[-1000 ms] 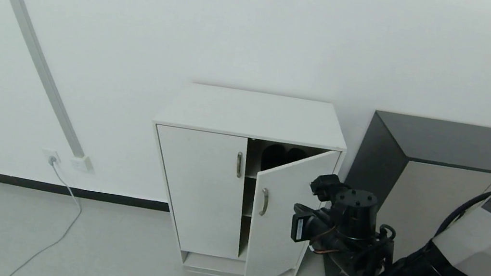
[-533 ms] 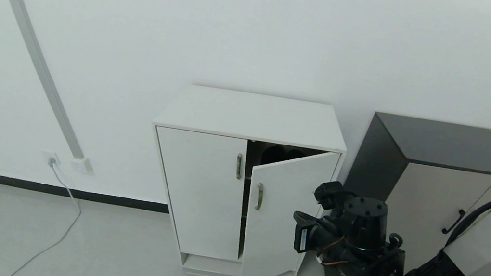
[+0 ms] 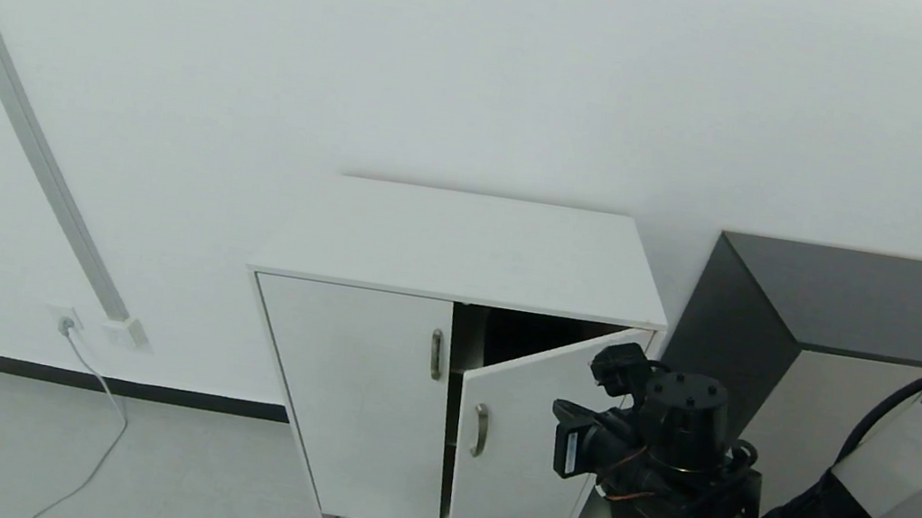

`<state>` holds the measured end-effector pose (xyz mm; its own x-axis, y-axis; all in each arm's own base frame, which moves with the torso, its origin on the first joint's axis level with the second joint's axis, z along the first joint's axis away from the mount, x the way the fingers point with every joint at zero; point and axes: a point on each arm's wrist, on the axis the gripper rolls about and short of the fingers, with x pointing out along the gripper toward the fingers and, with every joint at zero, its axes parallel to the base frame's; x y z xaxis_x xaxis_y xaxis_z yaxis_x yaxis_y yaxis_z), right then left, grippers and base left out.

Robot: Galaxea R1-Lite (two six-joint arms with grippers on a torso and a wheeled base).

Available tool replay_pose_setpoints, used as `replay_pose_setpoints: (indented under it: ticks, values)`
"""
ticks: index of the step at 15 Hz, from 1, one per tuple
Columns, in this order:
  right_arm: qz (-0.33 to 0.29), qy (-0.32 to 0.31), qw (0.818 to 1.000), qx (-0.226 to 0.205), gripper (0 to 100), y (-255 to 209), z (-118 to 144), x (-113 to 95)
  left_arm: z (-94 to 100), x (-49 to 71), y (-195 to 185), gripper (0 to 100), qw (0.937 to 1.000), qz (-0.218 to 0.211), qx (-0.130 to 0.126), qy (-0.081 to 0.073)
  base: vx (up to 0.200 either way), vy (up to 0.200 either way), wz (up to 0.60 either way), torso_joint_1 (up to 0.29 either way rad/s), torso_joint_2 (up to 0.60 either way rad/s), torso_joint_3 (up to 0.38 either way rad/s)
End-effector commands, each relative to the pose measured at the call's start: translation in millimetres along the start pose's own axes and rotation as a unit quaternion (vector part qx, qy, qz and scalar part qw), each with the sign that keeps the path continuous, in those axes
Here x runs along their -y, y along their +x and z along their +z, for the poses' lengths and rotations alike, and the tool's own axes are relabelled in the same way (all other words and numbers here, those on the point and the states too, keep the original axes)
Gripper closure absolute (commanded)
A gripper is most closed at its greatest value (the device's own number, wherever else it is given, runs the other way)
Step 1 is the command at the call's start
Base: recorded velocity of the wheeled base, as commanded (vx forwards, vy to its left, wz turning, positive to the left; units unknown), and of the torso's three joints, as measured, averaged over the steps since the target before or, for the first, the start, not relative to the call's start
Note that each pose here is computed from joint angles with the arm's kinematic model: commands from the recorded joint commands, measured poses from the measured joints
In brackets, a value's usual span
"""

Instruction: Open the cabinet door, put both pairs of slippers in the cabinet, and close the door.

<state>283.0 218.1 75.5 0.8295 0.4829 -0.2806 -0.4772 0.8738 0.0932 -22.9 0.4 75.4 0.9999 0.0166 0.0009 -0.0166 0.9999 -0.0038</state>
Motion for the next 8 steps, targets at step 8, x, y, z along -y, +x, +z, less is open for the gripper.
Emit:
replay_pose_setpoints:
  ticks: [8]
  values:
    - [-0.002,0.001,1.000,0.000,100,15,-4,0,0.1,0.0,0,100,1.0000,0.000,0.000,0.000,0.000,0.000,0.00,0.000,0.00,0.000]
